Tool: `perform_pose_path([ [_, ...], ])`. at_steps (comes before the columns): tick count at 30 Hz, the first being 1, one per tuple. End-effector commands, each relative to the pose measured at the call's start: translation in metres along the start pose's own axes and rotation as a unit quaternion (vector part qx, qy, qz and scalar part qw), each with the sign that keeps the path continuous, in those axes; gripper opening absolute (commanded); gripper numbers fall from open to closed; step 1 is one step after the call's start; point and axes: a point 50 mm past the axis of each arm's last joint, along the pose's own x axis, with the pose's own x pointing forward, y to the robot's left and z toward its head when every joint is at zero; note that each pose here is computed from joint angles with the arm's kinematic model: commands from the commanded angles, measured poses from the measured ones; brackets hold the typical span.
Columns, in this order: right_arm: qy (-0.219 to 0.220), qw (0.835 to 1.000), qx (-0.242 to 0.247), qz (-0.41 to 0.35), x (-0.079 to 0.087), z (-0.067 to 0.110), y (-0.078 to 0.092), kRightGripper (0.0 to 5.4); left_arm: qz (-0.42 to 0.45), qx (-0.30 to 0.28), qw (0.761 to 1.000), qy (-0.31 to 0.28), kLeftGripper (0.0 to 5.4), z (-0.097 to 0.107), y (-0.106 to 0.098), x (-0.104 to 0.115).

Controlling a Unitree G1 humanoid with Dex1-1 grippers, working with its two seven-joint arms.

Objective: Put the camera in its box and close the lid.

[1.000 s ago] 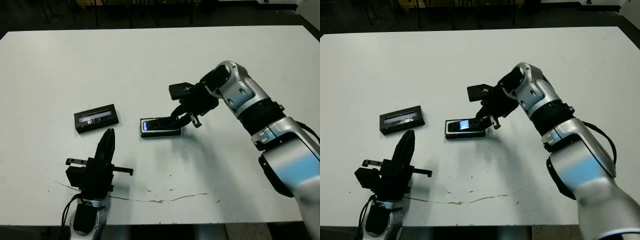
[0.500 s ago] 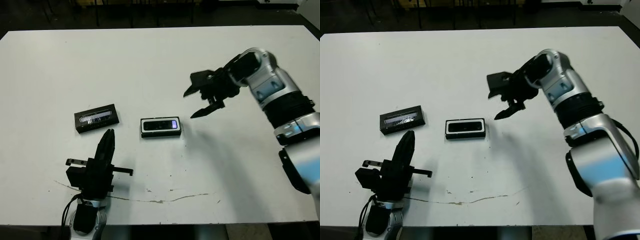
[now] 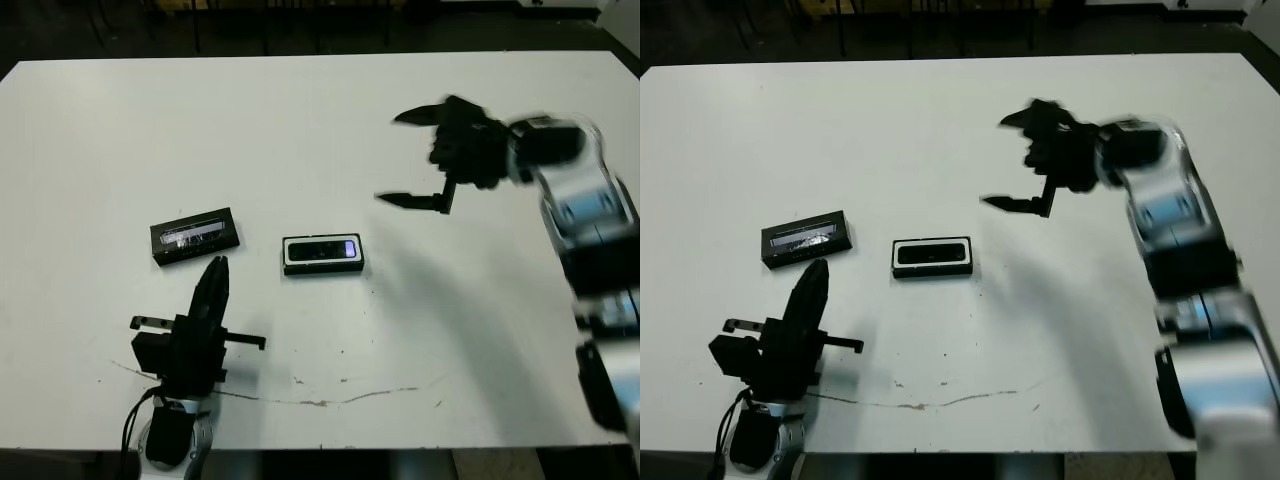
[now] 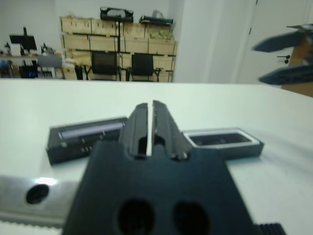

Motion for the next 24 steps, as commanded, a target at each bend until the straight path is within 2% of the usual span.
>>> perform_pose_path([
  [1, 0.006, 0.998, 0.047, -0.031, -0.025, -0.015, 0.016, 4.54, -0.041, 0.048, 0.998, 0.010, 0.00, 0.018, 0.029, -0.002],
  [3, 0.004, 0.996, 0.077, -0.034, -0.042, -0.021, 0.024, 4.17, -0.075, 0.089, 0.993, -0.015, 0.00, 0.043, 0.048, 0.014],
  [6, -0.016, 0.994, 0.093, -0.046, -0.064, -0.021, 0.030, 3.62, -0.134, 0.150, 0.979, -0.026, 0.00, 0.081, 0.077, 0.044],
  [9, -0.053, 0.988, 0.126, -0.076, -0.078, -0.021, 0.036, 3.08, -0.195, 0.184, 0.964, -0.002, 0.00, 0.109, 0.099, 0.079],
  [11, -0.065, 0.983, 0.145, -0.097, -0.084, -0.021, 0.045, 2.72, -0.220, 0.200, 0.955, 0.022, 0.00, 0.121, 0.113, 0.108],
  [14, -0.062, 0.979, 0.155, -0.113, -0.090, -0.018, 0.056, 2.16, -0.227, 0.229, 0.944, 0.066, 0.00, 0.119, 0.129, 0.141],
  [17, -0.071, 0.978, 0.157, -0.116, -0.092, -0.018, 0.063, 1.60, -0.213, 0.275, 0.928, 0.131, 0.00, 0.107, 0.138, 0.170],
  [20, -0.061, 0.978, 0.157, -0.120, -0.092, -0.015, 0.067, 1.06, -0.240, 0.320, 0.891, 0.216, 0.00, 0.092, 0.144, 0.192],
  [24, -0.054, 0.977, 0.167, -0.119, -0.091, -0.012, 0.071, 0.33, -0.279, 0.356, 0.842, 0.294, 0.00, 0.075, 0.144, 0.212],
])
